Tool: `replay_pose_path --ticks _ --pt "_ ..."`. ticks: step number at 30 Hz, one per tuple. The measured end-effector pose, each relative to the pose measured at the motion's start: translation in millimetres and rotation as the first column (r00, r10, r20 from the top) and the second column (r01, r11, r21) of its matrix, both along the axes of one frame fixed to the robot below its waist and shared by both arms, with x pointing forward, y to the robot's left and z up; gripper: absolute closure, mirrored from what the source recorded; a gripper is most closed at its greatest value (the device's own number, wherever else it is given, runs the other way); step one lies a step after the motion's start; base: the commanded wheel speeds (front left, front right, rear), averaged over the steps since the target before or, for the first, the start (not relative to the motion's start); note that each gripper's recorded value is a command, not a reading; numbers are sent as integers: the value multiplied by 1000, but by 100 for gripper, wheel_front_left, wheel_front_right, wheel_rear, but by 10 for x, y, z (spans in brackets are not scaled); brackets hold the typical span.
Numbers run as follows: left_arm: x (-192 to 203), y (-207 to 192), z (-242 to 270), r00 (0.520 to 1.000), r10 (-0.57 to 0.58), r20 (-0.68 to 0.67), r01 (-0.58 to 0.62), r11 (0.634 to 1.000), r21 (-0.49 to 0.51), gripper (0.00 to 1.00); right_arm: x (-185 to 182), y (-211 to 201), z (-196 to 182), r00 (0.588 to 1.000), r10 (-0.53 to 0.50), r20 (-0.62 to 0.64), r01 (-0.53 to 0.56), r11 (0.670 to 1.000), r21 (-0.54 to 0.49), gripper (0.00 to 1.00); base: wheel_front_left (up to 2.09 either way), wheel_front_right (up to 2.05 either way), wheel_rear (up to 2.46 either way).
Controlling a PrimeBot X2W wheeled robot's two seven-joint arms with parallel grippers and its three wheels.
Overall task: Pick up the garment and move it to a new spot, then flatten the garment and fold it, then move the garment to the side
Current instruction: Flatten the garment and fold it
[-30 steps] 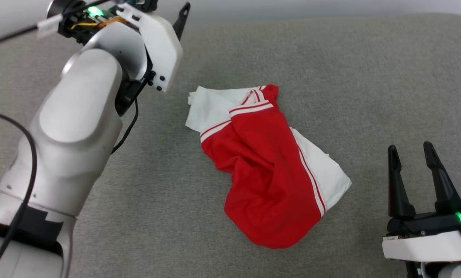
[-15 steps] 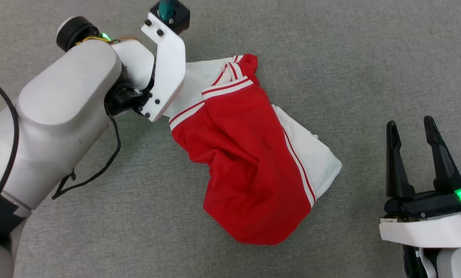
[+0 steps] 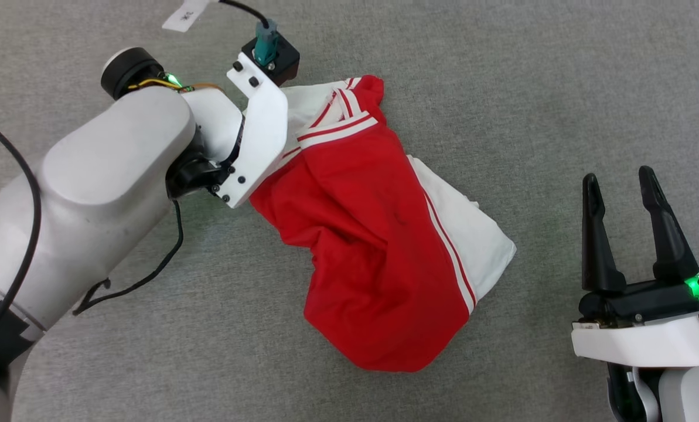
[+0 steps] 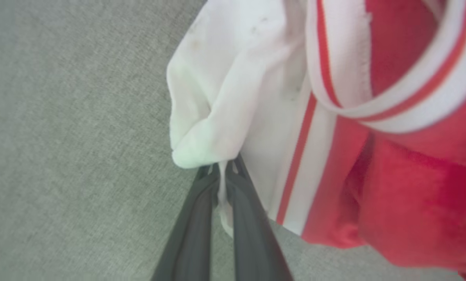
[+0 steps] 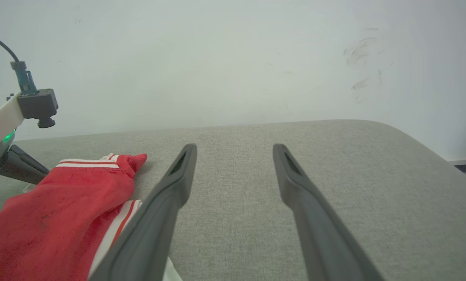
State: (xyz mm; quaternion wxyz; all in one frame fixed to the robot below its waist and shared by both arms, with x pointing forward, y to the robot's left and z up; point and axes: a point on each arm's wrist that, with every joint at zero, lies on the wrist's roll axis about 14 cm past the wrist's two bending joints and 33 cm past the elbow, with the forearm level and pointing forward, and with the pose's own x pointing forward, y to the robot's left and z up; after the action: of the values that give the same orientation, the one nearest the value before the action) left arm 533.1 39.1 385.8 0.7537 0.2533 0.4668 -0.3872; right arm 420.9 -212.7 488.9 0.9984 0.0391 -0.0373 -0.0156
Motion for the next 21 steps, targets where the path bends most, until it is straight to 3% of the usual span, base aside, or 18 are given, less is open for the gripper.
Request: replay_pose_path --ticks 7,11,16,21 --pt "48 127 571 983 16 185 8 992 -126 100 -90 84 76 1000 21 15 -21 1000 15 0 0 0 0" --pt "-28 527 771 966 69 250 -37 991 -131 100 -92 212 129 998 59 31 -60 998 13 0 0 0 0" --pt "-265 957 780 959 141 247 -111 985 -133 100 -87 301 205 995 85 55 -86 996 16 0 0 0 0" --pt "-771 1441 497 948 282 150 -264 956 -127 100 -103 434 223 991 124 59 -125 992 20 0 0 0 0"
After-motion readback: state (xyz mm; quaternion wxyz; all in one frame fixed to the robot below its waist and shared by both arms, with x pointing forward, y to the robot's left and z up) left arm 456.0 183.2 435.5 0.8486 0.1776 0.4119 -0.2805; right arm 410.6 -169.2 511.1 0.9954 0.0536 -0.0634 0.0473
